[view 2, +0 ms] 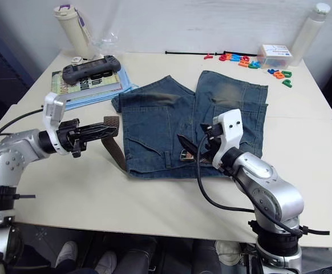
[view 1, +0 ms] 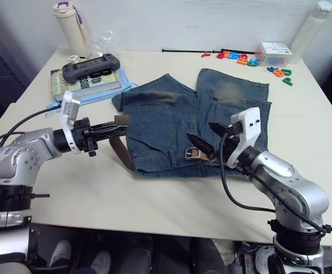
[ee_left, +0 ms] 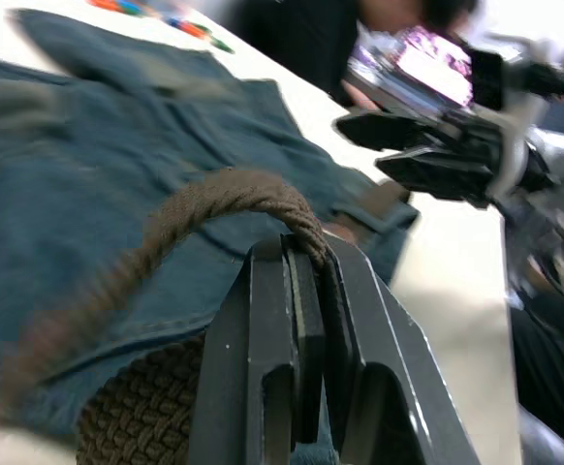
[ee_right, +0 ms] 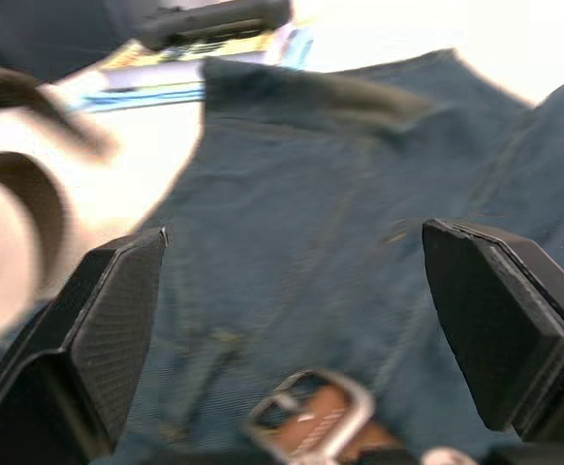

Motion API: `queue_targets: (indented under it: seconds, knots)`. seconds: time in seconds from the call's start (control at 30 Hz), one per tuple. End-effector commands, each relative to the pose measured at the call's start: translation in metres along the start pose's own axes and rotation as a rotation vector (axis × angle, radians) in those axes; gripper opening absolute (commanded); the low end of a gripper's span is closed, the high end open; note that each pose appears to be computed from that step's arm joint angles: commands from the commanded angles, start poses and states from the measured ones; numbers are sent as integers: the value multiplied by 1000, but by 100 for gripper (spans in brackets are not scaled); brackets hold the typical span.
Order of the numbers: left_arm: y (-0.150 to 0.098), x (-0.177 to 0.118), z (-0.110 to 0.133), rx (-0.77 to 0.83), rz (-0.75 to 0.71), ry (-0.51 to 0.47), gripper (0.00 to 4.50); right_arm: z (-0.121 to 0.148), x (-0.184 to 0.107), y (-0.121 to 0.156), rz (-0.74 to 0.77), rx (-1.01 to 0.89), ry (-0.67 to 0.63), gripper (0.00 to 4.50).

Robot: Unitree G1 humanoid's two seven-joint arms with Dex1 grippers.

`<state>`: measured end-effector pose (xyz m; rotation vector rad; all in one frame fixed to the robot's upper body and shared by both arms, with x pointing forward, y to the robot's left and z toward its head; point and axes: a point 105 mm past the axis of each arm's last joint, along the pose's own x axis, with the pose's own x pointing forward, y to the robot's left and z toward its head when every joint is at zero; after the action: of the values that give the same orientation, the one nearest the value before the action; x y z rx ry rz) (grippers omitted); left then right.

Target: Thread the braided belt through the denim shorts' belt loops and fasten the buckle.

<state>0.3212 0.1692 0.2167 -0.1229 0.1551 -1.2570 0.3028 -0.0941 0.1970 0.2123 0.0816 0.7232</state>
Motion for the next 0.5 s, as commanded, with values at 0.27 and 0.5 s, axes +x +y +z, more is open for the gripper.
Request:
queue_targets:
  seconds: [0.27, 0.5]
  knots:
    - [-19, 22, -16, 25, -305, 159, 2, -18, 25, 66, 390, 610, 94, 450]
    - [-29, 25, -16, 19, -395, 189, 2, -18, 49, 87, 447, 722, 132, 450]
